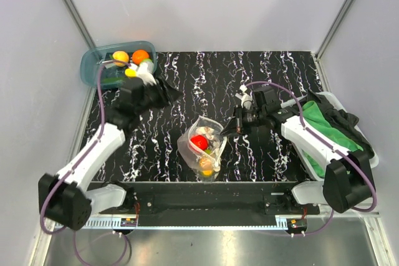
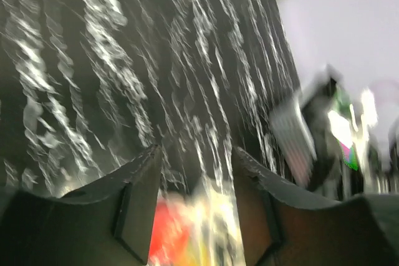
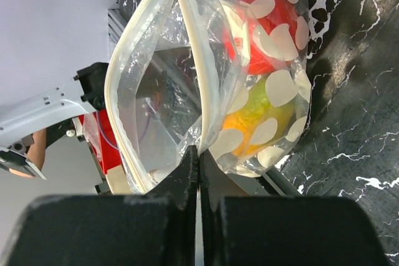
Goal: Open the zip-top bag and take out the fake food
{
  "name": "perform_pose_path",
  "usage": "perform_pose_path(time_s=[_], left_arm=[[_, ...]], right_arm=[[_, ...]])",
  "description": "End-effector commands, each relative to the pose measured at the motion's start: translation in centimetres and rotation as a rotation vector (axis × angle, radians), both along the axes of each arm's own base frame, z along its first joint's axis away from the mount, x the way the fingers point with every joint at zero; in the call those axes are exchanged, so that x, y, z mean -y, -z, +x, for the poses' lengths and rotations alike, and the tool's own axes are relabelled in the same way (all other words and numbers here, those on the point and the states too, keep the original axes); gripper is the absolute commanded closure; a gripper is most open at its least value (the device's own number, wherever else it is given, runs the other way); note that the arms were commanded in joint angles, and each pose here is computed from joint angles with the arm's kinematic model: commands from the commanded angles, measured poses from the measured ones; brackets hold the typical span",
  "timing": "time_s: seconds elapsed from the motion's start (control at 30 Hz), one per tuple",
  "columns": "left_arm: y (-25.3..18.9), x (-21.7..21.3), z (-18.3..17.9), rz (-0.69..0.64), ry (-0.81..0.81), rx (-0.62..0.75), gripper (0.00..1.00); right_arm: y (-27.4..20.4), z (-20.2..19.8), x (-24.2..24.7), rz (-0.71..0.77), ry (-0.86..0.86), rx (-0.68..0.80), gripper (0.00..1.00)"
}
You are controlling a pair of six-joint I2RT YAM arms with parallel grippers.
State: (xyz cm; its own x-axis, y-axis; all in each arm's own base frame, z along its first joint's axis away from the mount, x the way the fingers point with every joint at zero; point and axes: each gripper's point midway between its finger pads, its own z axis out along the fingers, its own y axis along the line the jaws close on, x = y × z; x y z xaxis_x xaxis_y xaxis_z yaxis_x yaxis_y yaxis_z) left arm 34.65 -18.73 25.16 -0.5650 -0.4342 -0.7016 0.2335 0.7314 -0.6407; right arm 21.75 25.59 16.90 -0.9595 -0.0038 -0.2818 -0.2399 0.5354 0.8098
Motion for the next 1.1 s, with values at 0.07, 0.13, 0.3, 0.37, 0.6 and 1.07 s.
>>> perform_pose_path(time_s=[0.07,0.13,0.3,0.37,0.6,1.07], left_arm=[[2.2,4.7,-9.1,0.091,0.230,-0.025,0.50],[2.5,5.9,-10.7,0.123,0.276,-0.028,0.50],[3.4,10.3,-13.8,0.223,0.400,-0.083,0.55],[5.3,11.2,-14.1,0.261,0.416,-0.153,0.62],[8.9,12.1,-13.7,0.345,0.422,-0.273,0.65],[9.0,10.3,-14.6,0.407,0.425,-0.278,0.63]], right_arm=[[-2.7,1.5,-1.0,0.064,0.001,0.038,1.00],[-2.8,1.6,-1.1,0.072,0.005,0.024,1.00],[-3.3,1.8,-1.3,0.082,0.011,0.014,1.00],[-3.6,1.7,-1.2,0.083,0.018,0.023,1.00],[-3.9,1.4,-1.0,0.089,0.043,0.018,1.00],[-7.1,1.9,-5.5,0.230,-0.047,-0.018,1.00]])
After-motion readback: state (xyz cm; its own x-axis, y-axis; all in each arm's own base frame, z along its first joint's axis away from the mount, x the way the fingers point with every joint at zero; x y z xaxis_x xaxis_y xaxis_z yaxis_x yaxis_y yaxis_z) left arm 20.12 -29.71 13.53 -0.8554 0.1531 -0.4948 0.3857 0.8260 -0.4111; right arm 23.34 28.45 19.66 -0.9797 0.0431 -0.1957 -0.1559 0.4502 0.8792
